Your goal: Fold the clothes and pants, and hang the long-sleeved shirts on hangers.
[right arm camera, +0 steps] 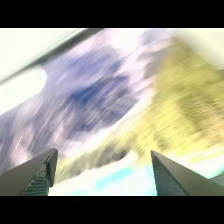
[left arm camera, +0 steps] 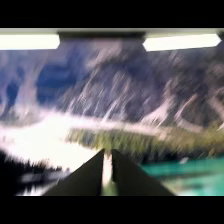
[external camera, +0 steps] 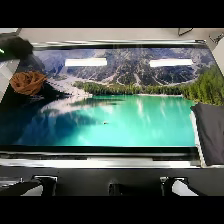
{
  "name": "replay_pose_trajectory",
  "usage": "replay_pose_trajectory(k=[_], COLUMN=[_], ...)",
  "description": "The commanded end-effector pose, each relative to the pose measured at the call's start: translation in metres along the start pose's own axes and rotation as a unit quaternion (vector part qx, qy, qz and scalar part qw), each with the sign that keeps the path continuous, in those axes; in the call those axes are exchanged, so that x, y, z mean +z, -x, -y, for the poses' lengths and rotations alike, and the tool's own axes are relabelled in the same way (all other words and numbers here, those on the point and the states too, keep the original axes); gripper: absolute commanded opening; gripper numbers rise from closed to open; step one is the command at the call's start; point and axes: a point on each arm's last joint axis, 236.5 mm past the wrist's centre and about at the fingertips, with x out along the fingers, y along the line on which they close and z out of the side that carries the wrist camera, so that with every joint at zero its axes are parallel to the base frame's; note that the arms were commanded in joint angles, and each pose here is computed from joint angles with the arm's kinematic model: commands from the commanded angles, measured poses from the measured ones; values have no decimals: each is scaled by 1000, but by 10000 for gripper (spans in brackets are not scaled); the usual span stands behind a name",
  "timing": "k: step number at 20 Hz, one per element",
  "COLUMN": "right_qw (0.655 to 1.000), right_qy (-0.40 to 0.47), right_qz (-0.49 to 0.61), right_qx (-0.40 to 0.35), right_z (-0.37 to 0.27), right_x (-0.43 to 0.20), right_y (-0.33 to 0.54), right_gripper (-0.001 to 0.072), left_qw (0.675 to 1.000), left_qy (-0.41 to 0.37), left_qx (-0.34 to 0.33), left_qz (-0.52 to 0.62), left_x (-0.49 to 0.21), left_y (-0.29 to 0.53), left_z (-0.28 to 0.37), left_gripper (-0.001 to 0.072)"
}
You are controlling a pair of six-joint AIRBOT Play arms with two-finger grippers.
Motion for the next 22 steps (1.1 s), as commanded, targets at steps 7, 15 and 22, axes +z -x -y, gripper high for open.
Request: replay_pose_trajectory(k=[7, 15, 22], right_qw=[897, 896, 896], right_qy=[97, 102, 102], right_qz=[-432, -432, -432], right_qx=[4, 1, 1], right_z=[-91, -89, -89], right_x=[-283, -283, -283], right_y=[-76, -76, -76], right_gripper=[674, 673, 673], left_qw=[940, 939, 939], left_qy=[58, 56, 57], left_qx=[60, 63, 63], left_qz=[-330, -334, -334], left_x=[-252, -256, -256], left_y=[-35, -33, -33], left_z=[-29, -30, -31], left_gripper=[715, 717, 718])
